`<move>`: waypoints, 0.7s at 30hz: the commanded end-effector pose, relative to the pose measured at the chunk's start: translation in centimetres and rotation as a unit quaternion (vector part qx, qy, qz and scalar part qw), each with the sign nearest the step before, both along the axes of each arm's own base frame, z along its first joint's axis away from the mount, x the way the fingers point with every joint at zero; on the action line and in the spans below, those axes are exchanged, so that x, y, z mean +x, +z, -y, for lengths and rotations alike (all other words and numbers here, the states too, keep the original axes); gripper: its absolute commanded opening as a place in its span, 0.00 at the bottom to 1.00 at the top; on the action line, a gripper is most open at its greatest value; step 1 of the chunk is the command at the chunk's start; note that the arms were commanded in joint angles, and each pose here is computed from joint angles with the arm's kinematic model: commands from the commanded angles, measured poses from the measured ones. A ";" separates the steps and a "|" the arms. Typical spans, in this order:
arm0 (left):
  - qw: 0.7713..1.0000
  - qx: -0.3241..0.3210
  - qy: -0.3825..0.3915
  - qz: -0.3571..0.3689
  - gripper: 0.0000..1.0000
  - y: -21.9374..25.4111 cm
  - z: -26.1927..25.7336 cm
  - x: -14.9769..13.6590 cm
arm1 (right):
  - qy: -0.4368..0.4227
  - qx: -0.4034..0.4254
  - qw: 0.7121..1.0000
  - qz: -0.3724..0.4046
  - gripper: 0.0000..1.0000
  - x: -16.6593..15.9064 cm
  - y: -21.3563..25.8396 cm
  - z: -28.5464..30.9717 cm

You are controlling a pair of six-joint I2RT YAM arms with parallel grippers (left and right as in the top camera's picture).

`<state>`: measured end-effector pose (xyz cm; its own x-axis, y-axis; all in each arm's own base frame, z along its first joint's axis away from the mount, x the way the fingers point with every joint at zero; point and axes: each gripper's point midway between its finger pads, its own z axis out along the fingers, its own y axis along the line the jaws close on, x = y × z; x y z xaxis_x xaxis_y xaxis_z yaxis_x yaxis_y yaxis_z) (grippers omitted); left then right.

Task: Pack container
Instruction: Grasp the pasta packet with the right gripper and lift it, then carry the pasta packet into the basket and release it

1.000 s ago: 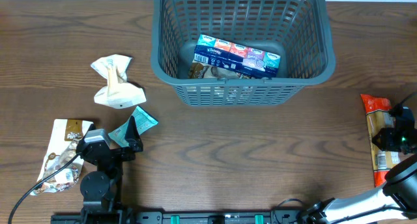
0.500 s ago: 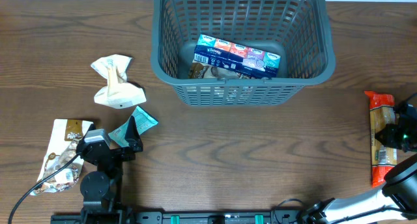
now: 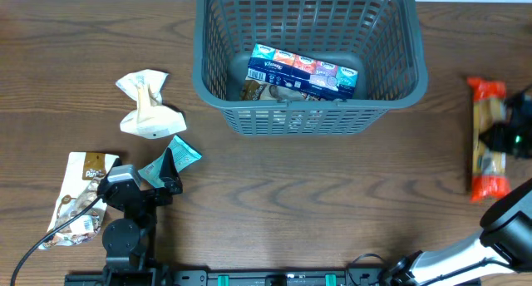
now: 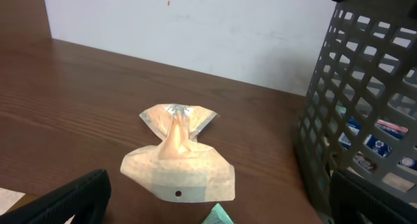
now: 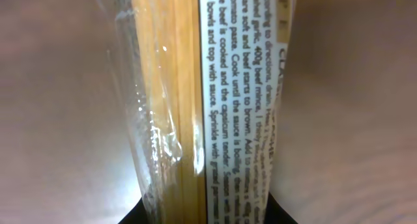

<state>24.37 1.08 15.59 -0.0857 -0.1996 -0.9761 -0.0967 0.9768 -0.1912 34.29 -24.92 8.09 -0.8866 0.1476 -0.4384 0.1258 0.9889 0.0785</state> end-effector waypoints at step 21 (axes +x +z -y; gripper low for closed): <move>1.000 -0.004 0.000 -0.023 0.99 -1.8 0.0 0.0 | 0.197 -0.161 0.897 0.361 0.01 10.2 34.7 -17.9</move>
<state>24.37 1.07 15.59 -0.0858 -0.2000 -0.9760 -0.0964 0.9767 -0.1917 45.74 -9.96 36.48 -0.4565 -0.2949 -0.8394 -0.1910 0.9540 -0.2313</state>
